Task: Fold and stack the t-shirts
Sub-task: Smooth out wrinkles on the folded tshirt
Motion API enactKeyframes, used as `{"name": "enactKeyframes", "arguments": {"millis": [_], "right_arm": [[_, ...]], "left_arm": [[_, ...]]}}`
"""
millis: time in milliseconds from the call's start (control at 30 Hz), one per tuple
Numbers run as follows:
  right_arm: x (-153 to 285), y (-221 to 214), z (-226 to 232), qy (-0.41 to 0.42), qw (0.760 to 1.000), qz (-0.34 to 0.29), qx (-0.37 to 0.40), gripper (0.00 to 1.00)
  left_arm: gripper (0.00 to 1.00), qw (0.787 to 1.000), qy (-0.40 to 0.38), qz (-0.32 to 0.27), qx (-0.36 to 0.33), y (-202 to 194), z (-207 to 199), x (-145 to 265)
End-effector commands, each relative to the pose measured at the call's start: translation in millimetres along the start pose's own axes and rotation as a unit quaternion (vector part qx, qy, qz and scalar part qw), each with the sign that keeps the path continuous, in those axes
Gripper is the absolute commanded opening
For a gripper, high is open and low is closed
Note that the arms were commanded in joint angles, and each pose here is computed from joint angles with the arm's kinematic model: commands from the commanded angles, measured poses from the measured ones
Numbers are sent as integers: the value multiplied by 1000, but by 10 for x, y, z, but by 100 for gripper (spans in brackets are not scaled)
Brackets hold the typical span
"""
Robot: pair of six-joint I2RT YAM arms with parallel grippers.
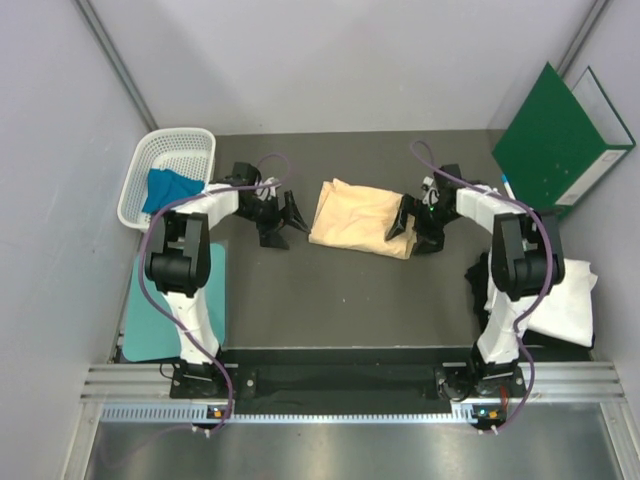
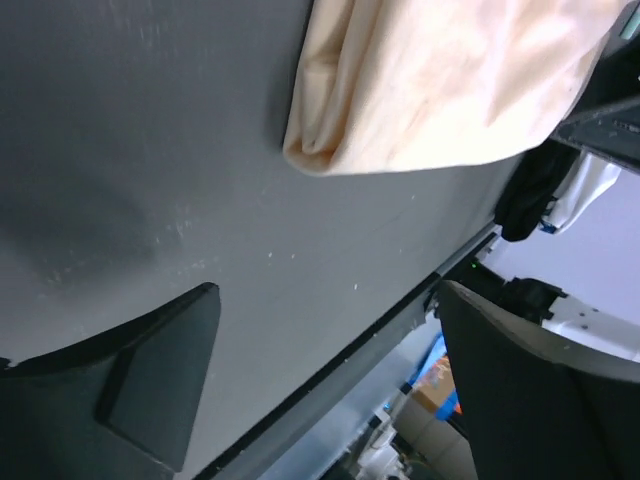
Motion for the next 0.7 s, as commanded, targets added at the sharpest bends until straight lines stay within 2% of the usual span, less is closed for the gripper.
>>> {"name": "enactKeyframes", "arguments": {"millis": [0, 67, 167, 200, 233, 267, 333, 367, 400, 467, 667], "right_arm": [[453, 94, 148, -30, 994, -84, 63, 100], [568, 169, 200, -32, 990, -119, 70, 100], [583, 265, 268, -23, 988, -134, 78, 100], [582, 280, 314, -16, 988, -134, 81, 97], [572, 340, 386, 1, 986, -143, 88, 90], [565, 337, 466, 24, 986, -138, 91, 68], [541, 406, 584, 52, 985, -142, 86, 21], [521, 437, 681, 74, 983, -142, 91, 0], [523, 485, 770, 91, 981, -144, 90, 0], [431, 568, 870, 114, 979, -139, 95, 0], [210, 840, 948, 114, 980, -139, 90, 0]], "left_arm": [[99, 997, 16, -40, -57, 307, -55, 75], [99, 996, 11, -60, -62, 469, -80, 51], [99, 993, -5, -88, -76, 776, -153, 12], [99, 992, -12, -100, -81, 881, -195, 10], [96, 990, -19, -111, -89, 1020, -227, -4], [90, 988, -28, -116, -95, 1093, -276, -6], [67, 984, -51, -135, -105, 1315, -396, -7], [23, 983, -60, -139, -105, 1376, -435, -9], [0, 983, -72, -140, -90, 1427, -489, -24], [0, 978, -101, -158, -97, 1590, -565, -85], [0, 969, -187, -139, -78, 1726, -874, -373]]}}
Point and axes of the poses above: each gripper's point midway between its finger pads, its own x axis back along the fingers, its own z axis along the line the jaws close on, y = z × x, the point moved 2 cm from there along x, back along the fingers, and after that the axes turned 11 degrees about -x, right-handed, at the moved point
